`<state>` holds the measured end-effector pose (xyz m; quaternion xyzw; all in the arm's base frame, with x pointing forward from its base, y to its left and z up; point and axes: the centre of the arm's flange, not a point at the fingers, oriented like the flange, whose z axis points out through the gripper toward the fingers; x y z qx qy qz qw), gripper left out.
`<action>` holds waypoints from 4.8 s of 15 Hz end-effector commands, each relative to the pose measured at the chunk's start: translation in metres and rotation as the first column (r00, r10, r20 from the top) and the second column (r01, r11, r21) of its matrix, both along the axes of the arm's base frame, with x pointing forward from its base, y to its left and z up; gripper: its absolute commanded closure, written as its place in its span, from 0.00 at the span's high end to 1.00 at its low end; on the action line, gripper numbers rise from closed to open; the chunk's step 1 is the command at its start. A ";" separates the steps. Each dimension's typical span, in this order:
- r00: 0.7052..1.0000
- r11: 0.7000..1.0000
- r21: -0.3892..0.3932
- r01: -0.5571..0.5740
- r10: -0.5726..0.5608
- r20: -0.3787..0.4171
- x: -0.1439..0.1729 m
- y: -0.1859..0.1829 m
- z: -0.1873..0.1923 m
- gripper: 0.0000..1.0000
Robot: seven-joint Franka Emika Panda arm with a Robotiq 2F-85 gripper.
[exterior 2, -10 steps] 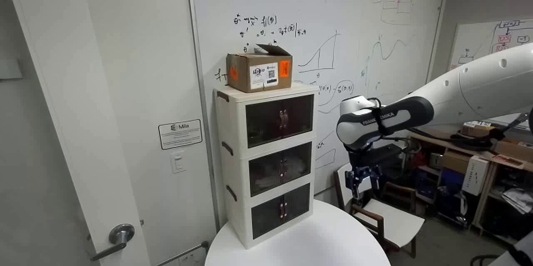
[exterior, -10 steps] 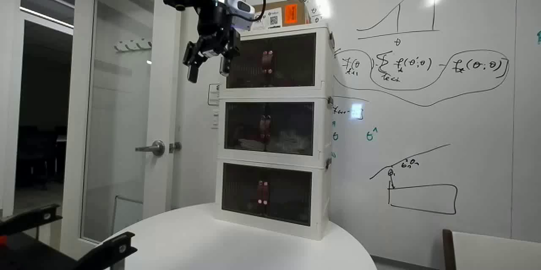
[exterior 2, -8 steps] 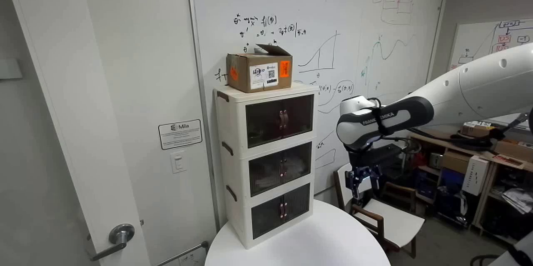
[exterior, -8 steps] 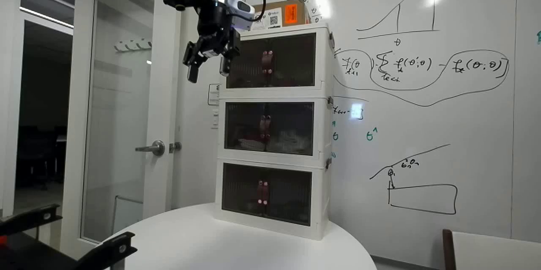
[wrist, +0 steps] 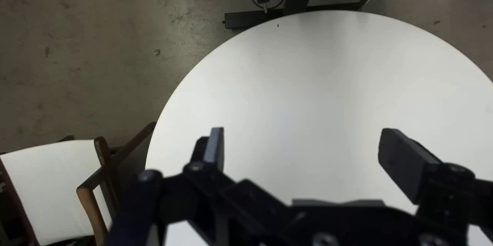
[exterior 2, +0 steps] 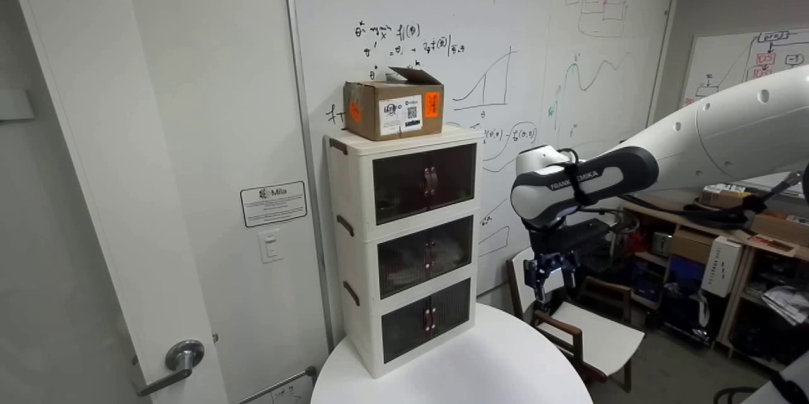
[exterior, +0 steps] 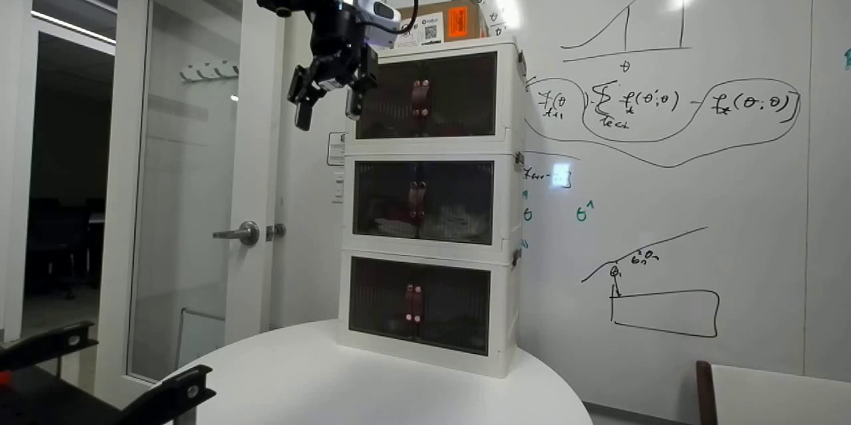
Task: Open the top right cabinet door
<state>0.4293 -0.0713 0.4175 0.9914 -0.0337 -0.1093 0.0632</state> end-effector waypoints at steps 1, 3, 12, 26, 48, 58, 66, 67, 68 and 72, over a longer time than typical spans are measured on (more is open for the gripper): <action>1.000 1.000 0.000 0.000 0.000 0.000 0.000 0.000 0.000 1.00; 1.000 1.000 0.000 0.000 0.000 0.000 0.000 0.000 0.000 1.00; 1.000 1.000 0.000 0.000 0.000 0.000 0.000 0.000 0.000 1.00; 0.991 0.995 0.087 -0.040 0.028 0.134 0.024 0.051 0.012 1.00; 0.724 0.513 0.562 -0.649 0.187 0.664 0.103 -0.031 0.037 1.00; 0.732 0.337 0.665 -0.666 0.121 0.671 0.102 -0.026 0.027 1.00; 0.413 0.311 0.399 -0.863 -0.022 0.910 0.155 -0.044 0.051 1.00; 0.371 0.303 0.362 -0.881 -0.032 0.928 0.161 -0.045 0.054 1.00; 0.319 0.290 0.316 -0.903 -0.038 0.947 0.171 -0.046 0.057 1.00; 0.180 0.274 0.188 -0.943 -0.054 0.982 0.200 -0.049 0.062 1.00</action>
